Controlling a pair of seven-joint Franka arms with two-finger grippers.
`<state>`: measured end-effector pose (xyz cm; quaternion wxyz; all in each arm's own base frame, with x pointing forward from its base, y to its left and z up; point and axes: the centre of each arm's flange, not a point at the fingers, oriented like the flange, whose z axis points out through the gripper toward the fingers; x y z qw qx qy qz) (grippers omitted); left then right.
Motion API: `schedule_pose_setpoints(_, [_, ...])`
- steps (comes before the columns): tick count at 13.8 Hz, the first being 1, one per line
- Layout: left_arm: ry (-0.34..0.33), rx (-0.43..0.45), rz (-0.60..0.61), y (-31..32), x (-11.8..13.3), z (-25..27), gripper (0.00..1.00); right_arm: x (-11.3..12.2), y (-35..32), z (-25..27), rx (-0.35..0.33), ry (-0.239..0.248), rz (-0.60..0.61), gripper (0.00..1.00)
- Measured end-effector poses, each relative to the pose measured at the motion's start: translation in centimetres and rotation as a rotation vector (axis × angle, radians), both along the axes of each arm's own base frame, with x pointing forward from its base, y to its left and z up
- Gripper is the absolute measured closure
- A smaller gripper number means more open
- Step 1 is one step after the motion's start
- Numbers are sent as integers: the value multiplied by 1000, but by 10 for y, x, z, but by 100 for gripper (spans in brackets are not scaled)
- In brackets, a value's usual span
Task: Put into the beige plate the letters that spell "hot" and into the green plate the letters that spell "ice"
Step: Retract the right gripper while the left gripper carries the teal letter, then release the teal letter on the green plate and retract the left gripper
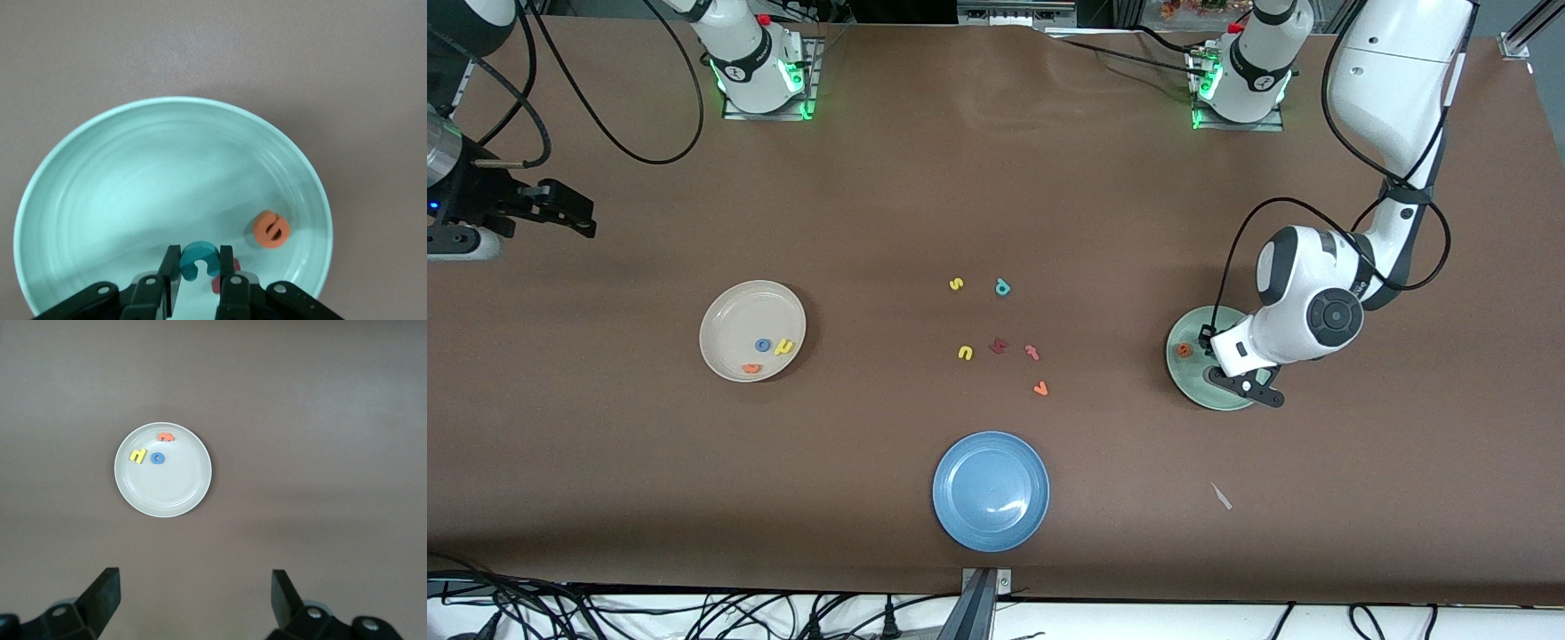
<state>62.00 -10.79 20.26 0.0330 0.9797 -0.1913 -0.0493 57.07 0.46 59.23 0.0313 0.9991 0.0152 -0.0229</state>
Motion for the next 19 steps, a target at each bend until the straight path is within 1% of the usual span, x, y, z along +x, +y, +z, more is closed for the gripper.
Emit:
schedule_pose_setpoints(2, [-35, 28, -38, 2, -1, -4, 76, 0, -4, 1, 4, -2, -7, 0])
schedule_pose_setpoints(3, [-42, 32, -46, 2, -1, -4, 72, 0, -5, 1, 11, -1, -10, 0])
schedule_pose_setpoints(5, [-55, 34, -52, 2, 1, 1, 53, 0, -4, 1, 26, -1, -13, 0])
schedule_pose_setpoints(6, [-68, 32, -52, 1, 3, 9, 41, 0, -3, 1, 31, -1, -13, 0])
schedule_pose_setpoints(7, [-83, 30, -52, 1, 5, 20, 33, 0, -2, 1, 40, -1, -15, 0])
schedule_pose_setpoints(8, [-95, 28, -52, 0, 8, 35, 21, 0, -1, 1, 50, -1, -17, 0])
schedule_pose_setpoints(10, [-120, 24, -46, 3, 14, 75, 1, 0, 0, 1, 63, -1, -18, 0])
schedule_pose_setpoints(12, [-164, 19, -30, 13, 18, 122, 0, 0, 0, 1, 65, -1, -19, 0])
schedule_pose_setpoints(13, [-167, 19, -21, 19, 17, 143, 0, 0, 0, 1, 66, -2, -18, 0])
schedule_pose_setpoints(14, [-153, 21, -13, 25, 13, 164, 0, 0, 1, 1, 66, -2, -17, 0])
schedule_pose_setpoints(17, [-75, 30, 17, 48, 4, 225, 0, 0, 4, 0, 66, 1, -12, 0])
schedule_pose_setpoints(19, [-37, 35, 56, 63, 1, 264, 0, 0, 5, -1, 66, 2, -11, 0])
